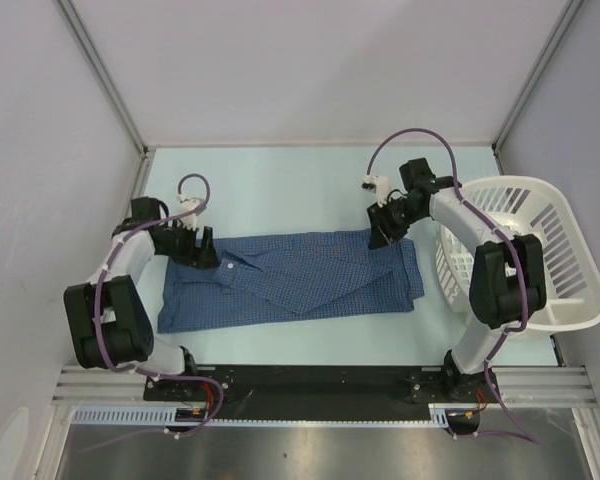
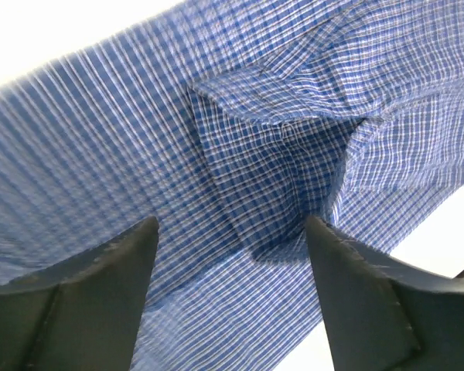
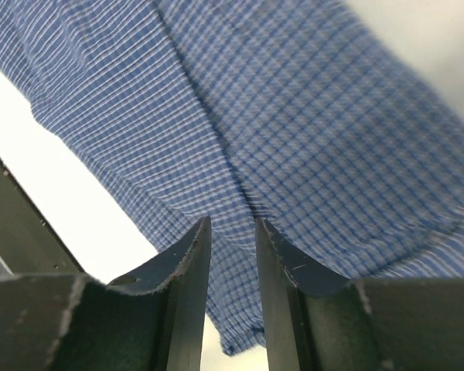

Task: Fold and stack the long sleeve shirts
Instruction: Fold the shirt

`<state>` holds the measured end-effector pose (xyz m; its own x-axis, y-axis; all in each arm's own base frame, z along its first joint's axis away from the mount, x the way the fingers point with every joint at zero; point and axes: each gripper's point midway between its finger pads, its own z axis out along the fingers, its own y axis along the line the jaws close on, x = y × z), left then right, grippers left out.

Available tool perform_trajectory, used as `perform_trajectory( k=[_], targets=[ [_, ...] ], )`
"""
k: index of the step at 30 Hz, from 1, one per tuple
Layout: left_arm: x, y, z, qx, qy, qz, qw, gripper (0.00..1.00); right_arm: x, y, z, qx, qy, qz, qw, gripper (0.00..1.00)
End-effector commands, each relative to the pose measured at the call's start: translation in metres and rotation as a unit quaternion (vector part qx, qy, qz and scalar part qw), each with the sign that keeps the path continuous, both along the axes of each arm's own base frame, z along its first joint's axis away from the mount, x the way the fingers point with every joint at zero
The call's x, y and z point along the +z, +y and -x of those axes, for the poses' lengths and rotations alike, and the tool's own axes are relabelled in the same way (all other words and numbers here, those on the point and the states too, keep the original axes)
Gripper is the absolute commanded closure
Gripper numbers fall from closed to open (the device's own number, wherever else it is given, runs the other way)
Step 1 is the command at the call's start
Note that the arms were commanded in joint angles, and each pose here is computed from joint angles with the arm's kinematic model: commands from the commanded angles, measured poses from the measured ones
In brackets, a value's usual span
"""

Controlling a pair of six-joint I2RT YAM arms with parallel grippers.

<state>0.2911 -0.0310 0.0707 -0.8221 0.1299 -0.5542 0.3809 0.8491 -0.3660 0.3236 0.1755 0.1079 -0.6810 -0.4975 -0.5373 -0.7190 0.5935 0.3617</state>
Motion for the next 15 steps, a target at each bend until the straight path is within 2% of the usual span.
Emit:
perform_trajectory(
  k=[1, 4, 6, 10, 13, 15],
  targets=[
    [0.043, 0.012, -0.023, -0.136, -0.104, -0.058, 0.983, 0.08, 0.015, -0.014, -0.015, -0.024, -0.015, 0.023, 0.999, 0.65],
    [0.061, 0.009, -0.044, -0.187, -0.151, -0.063, 0.969, 0.04, 0.006, -0.019, -0.017, -0.033, -0.014, 0.055, 0.998, 0.64],
    [0.065, 0.003, -0.048, -0.224, -0.159, -0.067, 0.959, 0.04, 0.002, -0.023, -0.028, -0.047, -0.028, 0.075, 0.996, 0.64],
    [0.051, -0.022, -0.059, -0.316, -0.151, -0.105, 0.931, 0.01, 0.000, -0.034, -0.068, -0.081, -0.066, 0.118, 0.987, 0.63],
    [0.042, -0.036, -0.067, -0.359, -0.161, -0.114, 0.912, 0.01, -0.011, -0.044, -0.090, -0.097, -0.064, 0.160, 0.980, 0.63],
    [0.033, -0.039, -0.076, -0.361, -0.157, -0.116, 0.912, 0.02, -0.024, -0.051, -0.094, -0.099, -0.050, 0.179, 0.978, 0.63]
  ],
)
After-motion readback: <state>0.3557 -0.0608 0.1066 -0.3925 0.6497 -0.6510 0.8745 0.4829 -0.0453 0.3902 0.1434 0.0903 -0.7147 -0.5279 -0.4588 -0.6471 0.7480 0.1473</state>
